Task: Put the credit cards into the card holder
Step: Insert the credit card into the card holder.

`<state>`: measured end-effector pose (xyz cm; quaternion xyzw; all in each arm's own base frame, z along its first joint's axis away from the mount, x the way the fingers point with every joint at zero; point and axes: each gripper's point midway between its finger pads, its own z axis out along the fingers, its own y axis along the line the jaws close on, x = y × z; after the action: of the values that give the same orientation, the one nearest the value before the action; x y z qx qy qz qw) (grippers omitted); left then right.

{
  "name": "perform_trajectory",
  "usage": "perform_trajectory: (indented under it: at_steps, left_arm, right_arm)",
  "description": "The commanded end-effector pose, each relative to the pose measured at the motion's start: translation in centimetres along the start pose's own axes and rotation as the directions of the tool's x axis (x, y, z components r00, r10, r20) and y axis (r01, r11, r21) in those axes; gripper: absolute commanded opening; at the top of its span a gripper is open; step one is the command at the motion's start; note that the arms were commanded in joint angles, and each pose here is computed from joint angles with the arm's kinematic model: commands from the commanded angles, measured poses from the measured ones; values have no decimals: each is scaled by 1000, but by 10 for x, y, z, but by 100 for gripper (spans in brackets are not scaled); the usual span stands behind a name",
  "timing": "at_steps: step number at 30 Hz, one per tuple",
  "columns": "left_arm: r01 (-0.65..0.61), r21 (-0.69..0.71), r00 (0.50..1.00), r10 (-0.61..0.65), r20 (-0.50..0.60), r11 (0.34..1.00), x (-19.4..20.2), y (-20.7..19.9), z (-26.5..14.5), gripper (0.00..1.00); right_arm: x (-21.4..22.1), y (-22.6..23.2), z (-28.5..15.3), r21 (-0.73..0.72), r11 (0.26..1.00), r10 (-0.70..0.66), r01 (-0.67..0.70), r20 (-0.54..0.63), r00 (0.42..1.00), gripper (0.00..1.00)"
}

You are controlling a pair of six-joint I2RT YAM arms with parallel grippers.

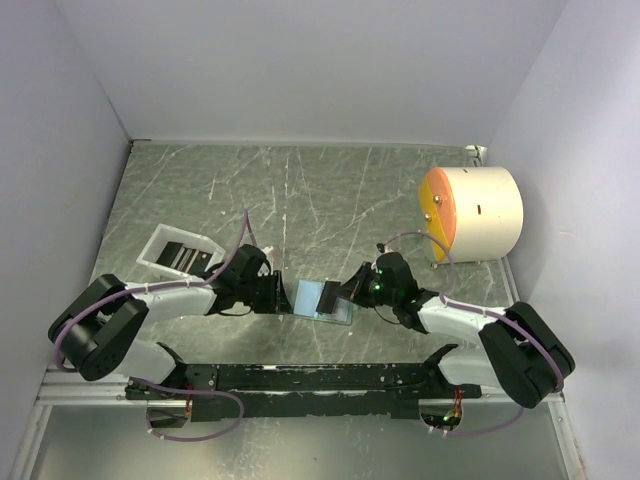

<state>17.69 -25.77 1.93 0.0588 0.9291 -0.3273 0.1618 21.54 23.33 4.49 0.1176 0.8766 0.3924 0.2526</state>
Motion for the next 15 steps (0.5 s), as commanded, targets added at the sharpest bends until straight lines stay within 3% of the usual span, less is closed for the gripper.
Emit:
perform_trajectory:
  at_steps: [1,15]
  left_arm:
    - [4,-16,1000,-4,12,1000,1,2,-1,41]
    - [8,-5,1000,-8,4,1000,5,0,3,40]
  right_arm:
    - [-1,-2,-3,-15,1000,-11,11,10,1000,0]
    - [6,-7,1,-23,1000,0,-1,-13,1000,0]
